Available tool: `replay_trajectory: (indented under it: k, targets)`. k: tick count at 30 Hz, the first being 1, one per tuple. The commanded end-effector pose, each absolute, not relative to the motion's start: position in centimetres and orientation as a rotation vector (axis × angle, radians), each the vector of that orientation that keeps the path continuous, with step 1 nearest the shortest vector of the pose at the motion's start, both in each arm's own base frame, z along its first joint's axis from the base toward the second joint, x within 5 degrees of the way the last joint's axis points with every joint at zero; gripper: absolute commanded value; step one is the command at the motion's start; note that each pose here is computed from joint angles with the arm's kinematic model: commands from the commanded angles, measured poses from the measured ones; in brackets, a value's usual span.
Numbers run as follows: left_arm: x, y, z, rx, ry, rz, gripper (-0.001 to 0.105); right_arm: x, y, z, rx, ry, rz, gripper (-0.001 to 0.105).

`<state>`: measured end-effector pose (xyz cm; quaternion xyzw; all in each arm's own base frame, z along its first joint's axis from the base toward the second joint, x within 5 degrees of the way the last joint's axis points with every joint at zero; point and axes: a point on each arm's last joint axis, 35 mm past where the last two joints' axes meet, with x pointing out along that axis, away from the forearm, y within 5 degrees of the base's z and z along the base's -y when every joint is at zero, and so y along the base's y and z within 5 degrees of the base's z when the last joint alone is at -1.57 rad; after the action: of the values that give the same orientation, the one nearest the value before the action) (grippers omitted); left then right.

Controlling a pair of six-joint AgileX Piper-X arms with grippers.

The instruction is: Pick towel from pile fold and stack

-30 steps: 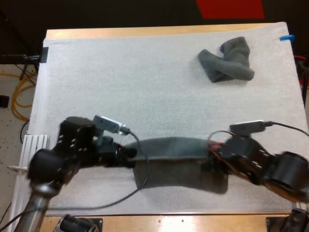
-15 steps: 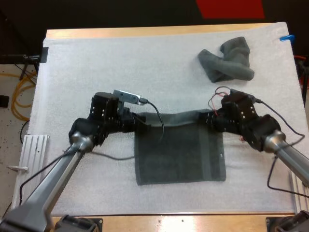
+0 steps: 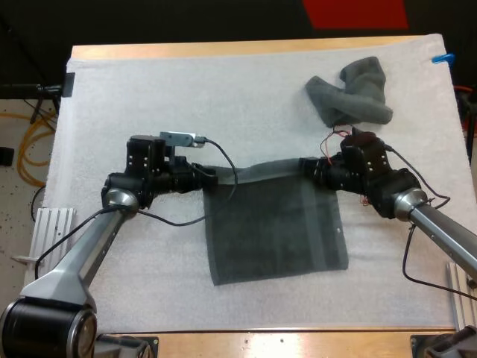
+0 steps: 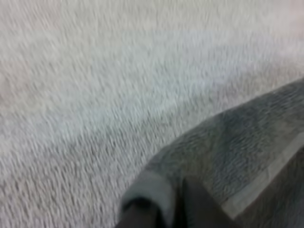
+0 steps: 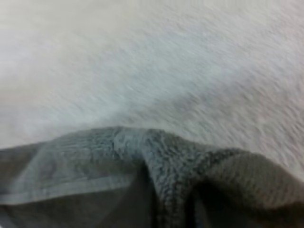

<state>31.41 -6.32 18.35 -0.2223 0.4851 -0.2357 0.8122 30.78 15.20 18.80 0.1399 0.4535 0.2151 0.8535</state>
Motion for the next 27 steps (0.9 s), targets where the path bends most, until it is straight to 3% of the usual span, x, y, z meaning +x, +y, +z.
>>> replay_trajectory:
  k: [1, 3, 6, 13, 17, 19, 23, 27]
  targets:
    - [31.8, -6.3, 19.0, -0.481, 1.001, -0.522, 0.022, 31.3, 15.1, 19.3, 0.324, 0.915, 0.463, 0.025]
    - [32.4, -6.1, 19.9, -0.484, 0.974, -0.52, 0.033, 31.7, 15.2, 19.8, 0.347, 0.862, 0.495, 0.043]
    - [33.2, -6.2, 21.1, -0.48, 0.942, -0.534, 0.036, 32.6, 15.3, 20.9, 0.367, 0.76, 0.536, 0.055]
    - [34.3, -6.6, 24.5, -0.494, 0.92, -0.609, 0.036, 33.9, 15.9, 24.3, 0.343, 0.647, 0.603, 0.055]
    - [33.5, -6.4, 27.3, -0.402, 0.872, -0.641, 0.038, 33.1, 15.6, 26.8, 0.189, 0.634, 0.629, 0.055]
    - [32.6, -6.3, 28.7, -0.356, 0.837, -0.649, 0.043, 32.4, 15.1, 27.9, 0.114, 0.638, 0.613, 0.055]
    - [30.0, -5.9, 31.9, -0.316, 0.781, -0.638, 0.065, 30.0, 13.8, 30.8, -0.012, 0.622, 0.567, 0.055]
    - [26.8, -5.5, 34.9, -0.305, 0.742, -0.646, 0.069, 26.7, 12.2, 33.9, -0.072, 0.605, 0.531, 0.055]
